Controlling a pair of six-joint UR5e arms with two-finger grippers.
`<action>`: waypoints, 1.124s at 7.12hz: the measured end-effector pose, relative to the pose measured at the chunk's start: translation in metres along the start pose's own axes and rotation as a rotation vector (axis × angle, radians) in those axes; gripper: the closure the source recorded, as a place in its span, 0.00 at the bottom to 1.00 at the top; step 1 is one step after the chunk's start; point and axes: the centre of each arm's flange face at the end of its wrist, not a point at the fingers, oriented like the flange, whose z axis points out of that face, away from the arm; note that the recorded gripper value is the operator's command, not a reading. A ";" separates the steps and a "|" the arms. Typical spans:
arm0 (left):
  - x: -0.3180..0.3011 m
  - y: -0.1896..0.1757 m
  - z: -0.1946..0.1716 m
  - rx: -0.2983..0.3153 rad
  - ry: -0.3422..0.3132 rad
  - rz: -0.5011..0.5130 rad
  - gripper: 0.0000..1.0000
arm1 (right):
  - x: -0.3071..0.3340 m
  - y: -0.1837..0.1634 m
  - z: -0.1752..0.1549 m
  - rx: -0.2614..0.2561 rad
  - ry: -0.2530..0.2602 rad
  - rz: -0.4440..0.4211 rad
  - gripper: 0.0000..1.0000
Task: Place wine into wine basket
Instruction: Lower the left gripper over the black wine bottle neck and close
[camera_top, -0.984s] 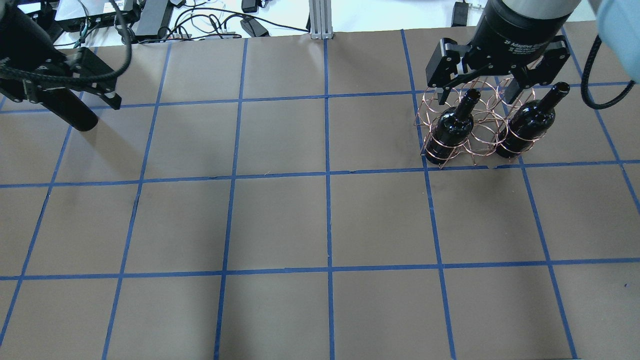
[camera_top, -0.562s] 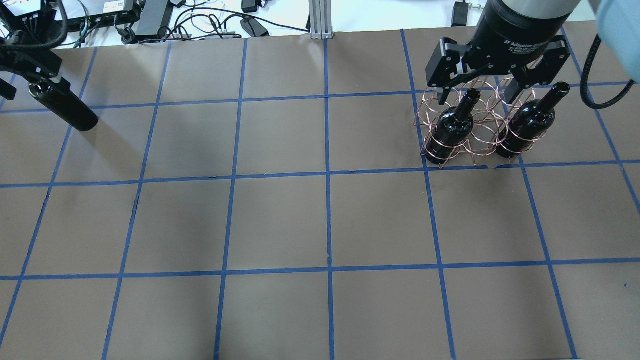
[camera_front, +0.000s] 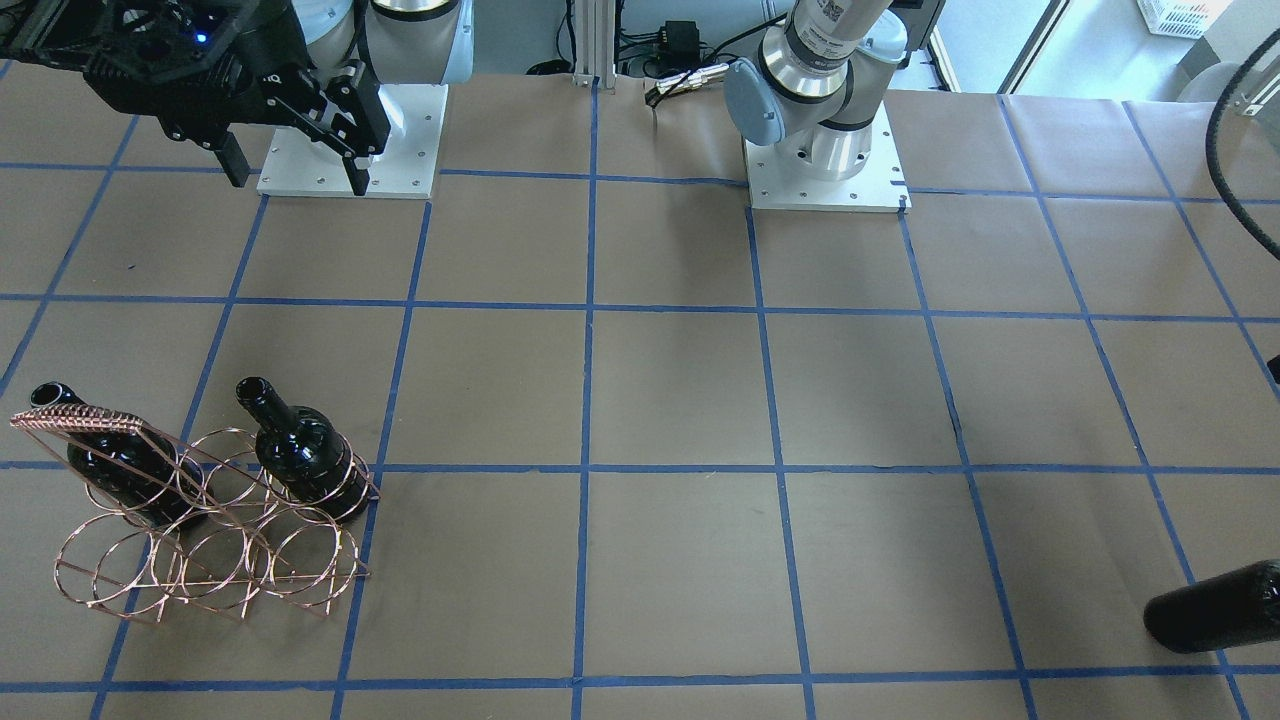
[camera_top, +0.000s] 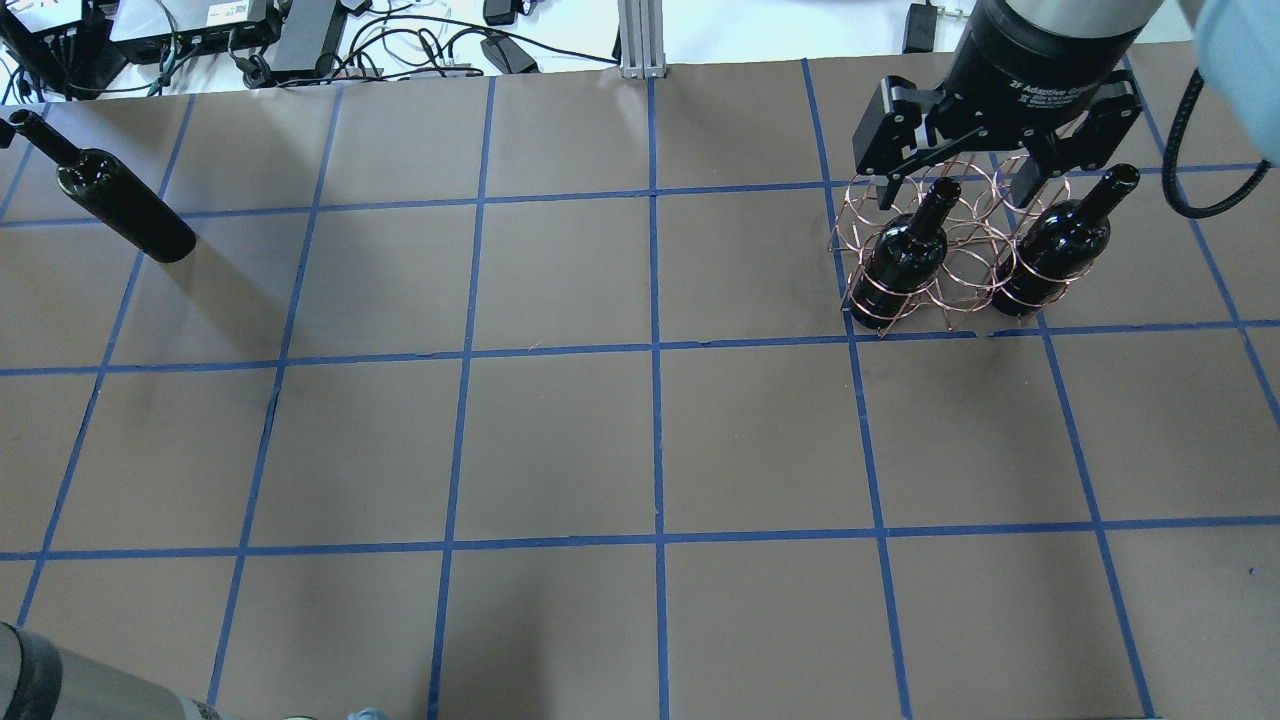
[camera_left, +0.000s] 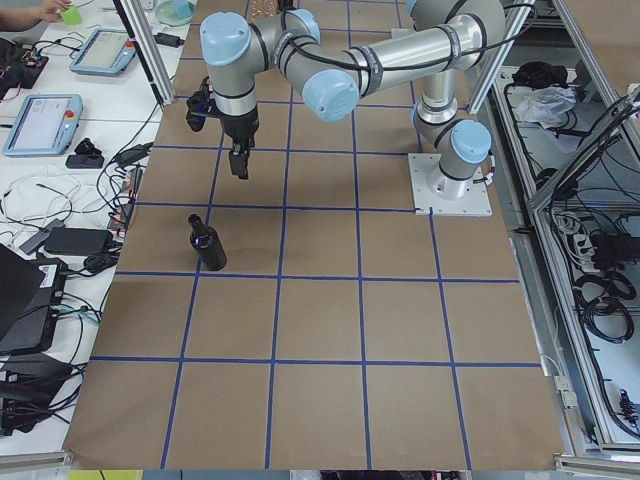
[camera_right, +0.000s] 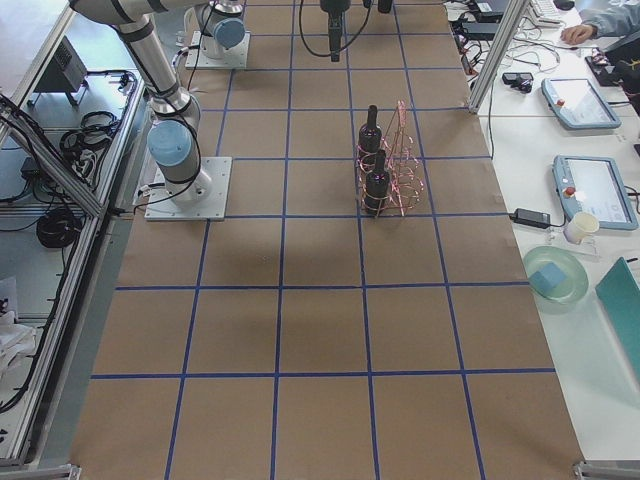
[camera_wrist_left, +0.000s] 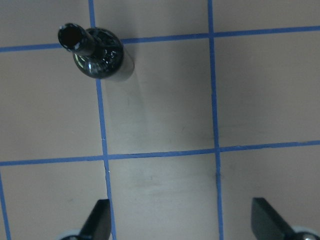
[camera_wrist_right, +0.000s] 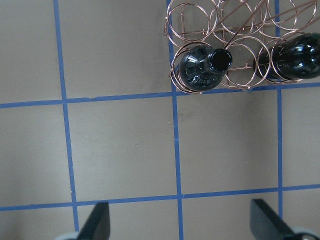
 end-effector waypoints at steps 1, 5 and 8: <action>-0.023 -0.012 0.020 0.015 -0.014 0.030 0.00 | 0.000 0.000 0.000 0.000 0.000 0.000 0.00; -0.064 -0.044 0.074 0.077 -0.020 0.042 0.00 | 0.000 0.000 0.000 -0.002 0.001 0.000 0.00; -0.073 -0.058 0.105 0.098 0.000 0.027 0.00 | 0.000 0.000 0.001 -0.002 -0.003 0.002 0.00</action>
